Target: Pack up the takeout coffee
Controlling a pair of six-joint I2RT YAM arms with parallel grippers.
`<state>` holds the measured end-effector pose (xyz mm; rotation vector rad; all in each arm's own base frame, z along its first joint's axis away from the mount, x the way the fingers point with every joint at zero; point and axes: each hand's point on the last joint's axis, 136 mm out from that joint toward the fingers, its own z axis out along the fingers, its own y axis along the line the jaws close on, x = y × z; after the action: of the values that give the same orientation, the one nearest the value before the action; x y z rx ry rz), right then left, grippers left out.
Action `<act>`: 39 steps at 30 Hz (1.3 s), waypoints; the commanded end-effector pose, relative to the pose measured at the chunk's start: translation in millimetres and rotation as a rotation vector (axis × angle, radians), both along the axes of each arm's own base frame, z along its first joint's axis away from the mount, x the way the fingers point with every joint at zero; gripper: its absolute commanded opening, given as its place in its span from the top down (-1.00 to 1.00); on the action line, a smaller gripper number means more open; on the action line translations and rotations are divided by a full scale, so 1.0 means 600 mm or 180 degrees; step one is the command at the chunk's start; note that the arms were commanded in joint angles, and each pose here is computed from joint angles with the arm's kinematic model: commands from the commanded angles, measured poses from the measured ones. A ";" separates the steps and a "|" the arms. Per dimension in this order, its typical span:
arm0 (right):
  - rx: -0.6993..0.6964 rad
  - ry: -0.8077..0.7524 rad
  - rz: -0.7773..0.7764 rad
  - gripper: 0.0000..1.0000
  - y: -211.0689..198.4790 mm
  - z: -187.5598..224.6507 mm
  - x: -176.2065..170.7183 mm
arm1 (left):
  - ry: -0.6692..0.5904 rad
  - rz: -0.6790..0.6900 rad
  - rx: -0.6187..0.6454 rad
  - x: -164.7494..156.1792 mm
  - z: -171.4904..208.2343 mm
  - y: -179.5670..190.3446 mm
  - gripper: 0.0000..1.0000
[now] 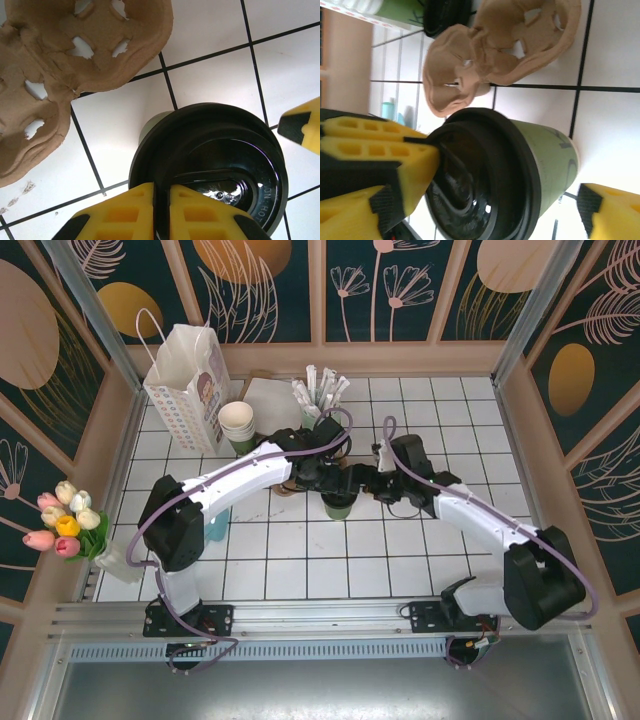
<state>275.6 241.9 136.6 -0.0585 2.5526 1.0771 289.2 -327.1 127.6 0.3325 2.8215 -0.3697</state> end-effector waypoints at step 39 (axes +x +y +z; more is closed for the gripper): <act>-0.0957 0.0499 0.0019 -0.30 -0.024 -0.064 -0.019 | 0.0134 -0.0158 -0.0175 -0.020 0.009 -0.018 0.66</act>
<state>271.4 239.3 116.1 -0.0485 2.7746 0.8353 289.1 -328.6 128.0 0.3293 2.8282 -0.3964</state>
